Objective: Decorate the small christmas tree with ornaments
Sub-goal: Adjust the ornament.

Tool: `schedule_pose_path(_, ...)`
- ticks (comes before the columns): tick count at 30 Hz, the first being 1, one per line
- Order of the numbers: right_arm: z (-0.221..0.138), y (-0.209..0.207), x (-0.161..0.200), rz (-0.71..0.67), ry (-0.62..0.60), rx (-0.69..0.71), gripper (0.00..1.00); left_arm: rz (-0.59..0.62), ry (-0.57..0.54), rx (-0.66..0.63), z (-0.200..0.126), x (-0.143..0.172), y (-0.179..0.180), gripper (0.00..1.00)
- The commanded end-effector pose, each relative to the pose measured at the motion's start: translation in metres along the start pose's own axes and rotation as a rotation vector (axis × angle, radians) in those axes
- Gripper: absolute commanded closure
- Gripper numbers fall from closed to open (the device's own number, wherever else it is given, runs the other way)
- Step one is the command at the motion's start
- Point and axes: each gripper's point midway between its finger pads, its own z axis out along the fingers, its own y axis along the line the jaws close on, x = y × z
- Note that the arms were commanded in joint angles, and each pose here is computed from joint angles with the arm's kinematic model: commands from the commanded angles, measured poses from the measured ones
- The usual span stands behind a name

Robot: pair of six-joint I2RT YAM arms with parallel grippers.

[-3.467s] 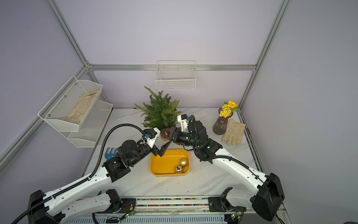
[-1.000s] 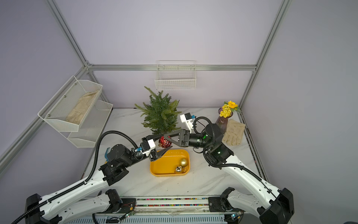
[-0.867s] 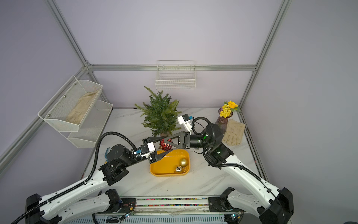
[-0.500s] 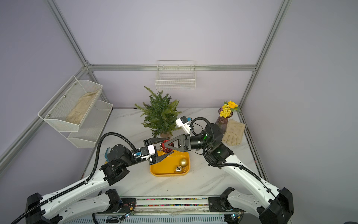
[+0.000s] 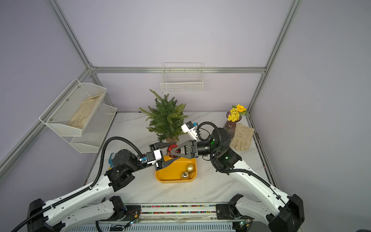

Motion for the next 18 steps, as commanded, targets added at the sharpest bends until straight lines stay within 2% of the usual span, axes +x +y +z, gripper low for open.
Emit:
schedule_pose_path(1, -0.001, 0.000, 0.004, -0.004, 0.013, -0.008, 0.26, 0.034, -0.029, -0.014, -0.002, -0.007, 0.002, 0.41)
schedule_pose_path(9, -0.002, 0.007, 0.002, -0.019, 0.003, -0.019, 0.41, 0.032, -0.014, -0.030, -0.001, -0.002, 0.004, 0.39)
schedule_pose_path(13, -0.002, 0.007, 0.001, -0.022, -0.006, -0.015, 0.43, 0.027, -0.012, -0.040, -0.002, -0.002, 0.006, 0.26)
schedule_pose_path(18, -0.004, 0.010, -0.010, -0.052, -0.063, 0.011, 0.44, 0.004, 0.003, -0.093, -0.011, -0.002, 0.012, 0.17)
